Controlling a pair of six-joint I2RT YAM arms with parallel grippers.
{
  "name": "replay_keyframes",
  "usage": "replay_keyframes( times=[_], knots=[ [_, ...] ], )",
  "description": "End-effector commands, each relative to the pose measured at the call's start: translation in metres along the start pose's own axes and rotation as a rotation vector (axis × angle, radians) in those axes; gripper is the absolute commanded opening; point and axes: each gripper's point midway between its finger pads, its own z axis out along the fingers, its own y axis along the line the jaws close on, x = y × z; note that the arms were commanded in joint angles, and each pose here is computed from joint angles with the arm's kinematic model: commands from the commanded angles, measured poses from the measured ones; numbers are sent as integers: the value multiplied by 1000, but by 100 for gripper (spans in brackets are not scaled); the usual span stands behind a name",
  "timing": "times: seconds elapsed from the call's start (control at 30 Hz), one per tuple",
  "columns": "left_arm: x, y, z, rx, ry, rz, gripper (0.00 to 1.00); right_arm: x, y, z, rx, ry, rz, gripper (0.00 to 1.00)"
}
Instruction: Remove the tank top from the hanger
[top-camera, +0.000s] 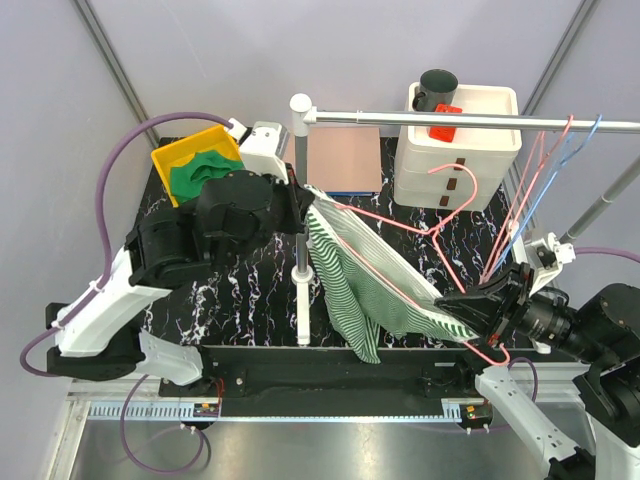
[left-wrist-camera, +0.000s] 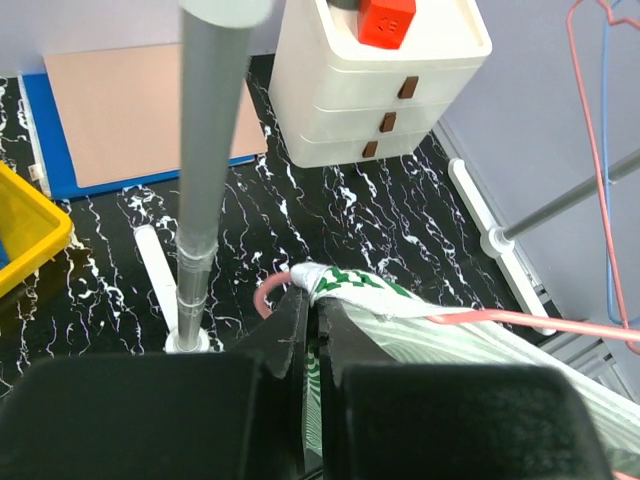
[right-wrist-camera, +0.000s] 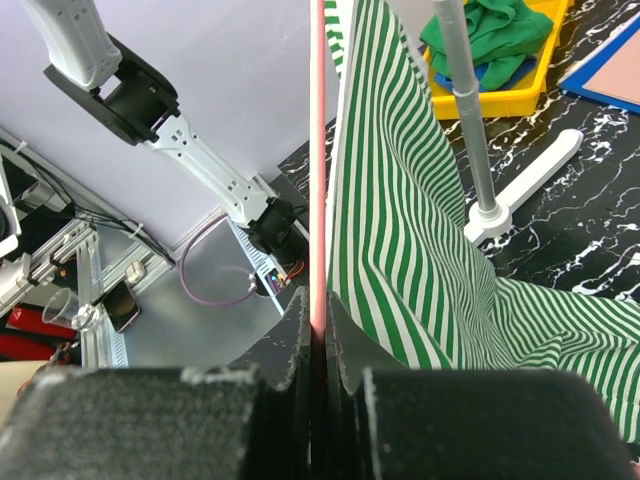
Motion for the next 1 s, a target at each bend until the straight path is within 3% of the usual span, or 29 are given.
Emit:
replay_keyframes(
  times=[0.0, 0.3, 0.7, 0.97],
  knots=[
    [-57, 40, -28, -114, -192, -80, 0, 15, 18, -11, -74, 43, 15, 0],
    [-68, 49, -29, -139, -233, -71, 0, 19, 31, -20, -115, 47, 6, 0],
    [-46, 64, -22, -194, -144, -60, 0, -11, 41, -31, -90, -120, -37, 0],
    [-20, 46, -8, -110, -32, -103, 0, -28, 41, -35, -59, -219, -26, 0]
  ],
)
